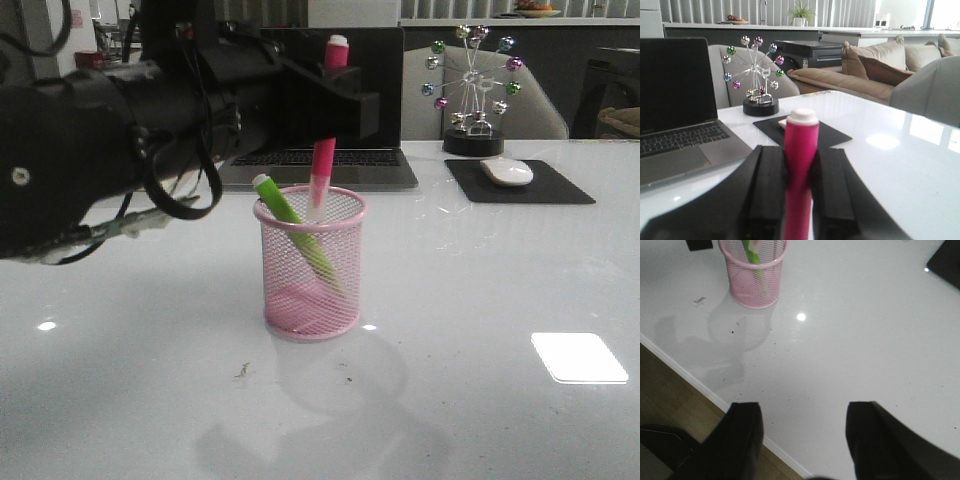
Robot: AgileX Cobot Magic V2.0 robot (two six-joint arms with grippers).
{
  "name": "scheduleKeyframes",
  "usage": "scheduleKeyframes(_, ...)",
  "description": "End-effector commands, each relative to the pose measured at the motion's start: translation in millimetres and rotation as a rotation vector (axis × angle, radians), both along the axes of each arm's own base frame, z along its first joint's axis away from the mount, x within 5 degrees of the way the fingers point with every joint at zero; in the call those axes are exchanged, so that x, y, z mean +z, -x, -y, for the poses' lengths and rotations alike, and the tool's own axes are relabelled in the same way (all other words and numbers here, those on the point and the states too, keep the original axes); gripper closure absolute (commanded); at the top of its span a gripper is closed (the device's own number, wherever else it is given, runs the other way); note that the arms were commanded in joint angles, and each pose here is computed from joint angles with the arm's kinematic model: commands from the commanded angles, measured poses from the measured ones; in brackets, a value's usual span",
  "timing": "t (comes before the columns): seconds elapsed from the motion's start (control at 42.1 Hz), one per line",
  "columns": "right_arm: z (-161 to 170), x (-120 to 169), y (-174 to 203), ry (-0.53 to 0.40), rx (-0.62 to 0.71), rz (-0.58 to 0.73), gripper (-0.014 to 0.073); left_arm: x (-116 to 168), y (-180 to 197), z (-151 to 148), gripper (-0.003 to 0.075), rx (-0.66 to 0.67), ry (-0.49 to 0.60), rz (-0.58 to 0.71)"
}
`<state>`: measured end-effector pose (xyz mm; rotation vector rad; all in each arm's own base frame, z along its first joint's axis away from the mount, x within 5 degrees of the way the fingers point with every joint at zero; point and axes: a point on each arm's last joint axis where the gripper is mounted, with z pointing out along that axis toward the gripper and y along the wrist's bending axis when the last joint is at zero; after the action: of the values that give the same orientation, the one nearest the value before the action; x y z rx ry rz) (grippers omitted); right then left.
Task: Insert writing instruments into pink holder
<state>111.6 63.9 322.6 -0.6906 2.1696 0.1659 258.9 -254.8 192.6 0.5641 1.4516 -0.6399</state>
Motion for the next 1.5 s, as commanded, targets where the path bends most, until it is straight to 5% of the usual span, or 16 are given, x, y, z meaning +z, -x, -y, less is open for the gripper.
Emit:
scheduleKeyframes(0.0,0,13,-2,-0.028,0.005,0.086,0.0109,22,0,4,0.0601,-0.006,0.11,0.104)
scheduleKeyframes(0.309,0,13,-2,-0.028,0.005,0.086,0.0109,19,0,4,0.0292,-0.006,0.099,0.094)
scheduleKeyframes(0.547,0,13,-2,-0.028,0.005,0.086,0.0109,53,5,0,0.0296,-0.015,0.053,0.054)
scheduleKeyframes(0.975,0,13,-2,-0.028,0.005,0.086,0.0109,141,58,-54,0.0297,-0.033,-0.419,-0.28)
scheduleKeyframes(1.474,0,13,-2,-0.028,0.005,0.086,0.0109,173,122,-117,0.0297,-0.042,-0.477,-0.363)
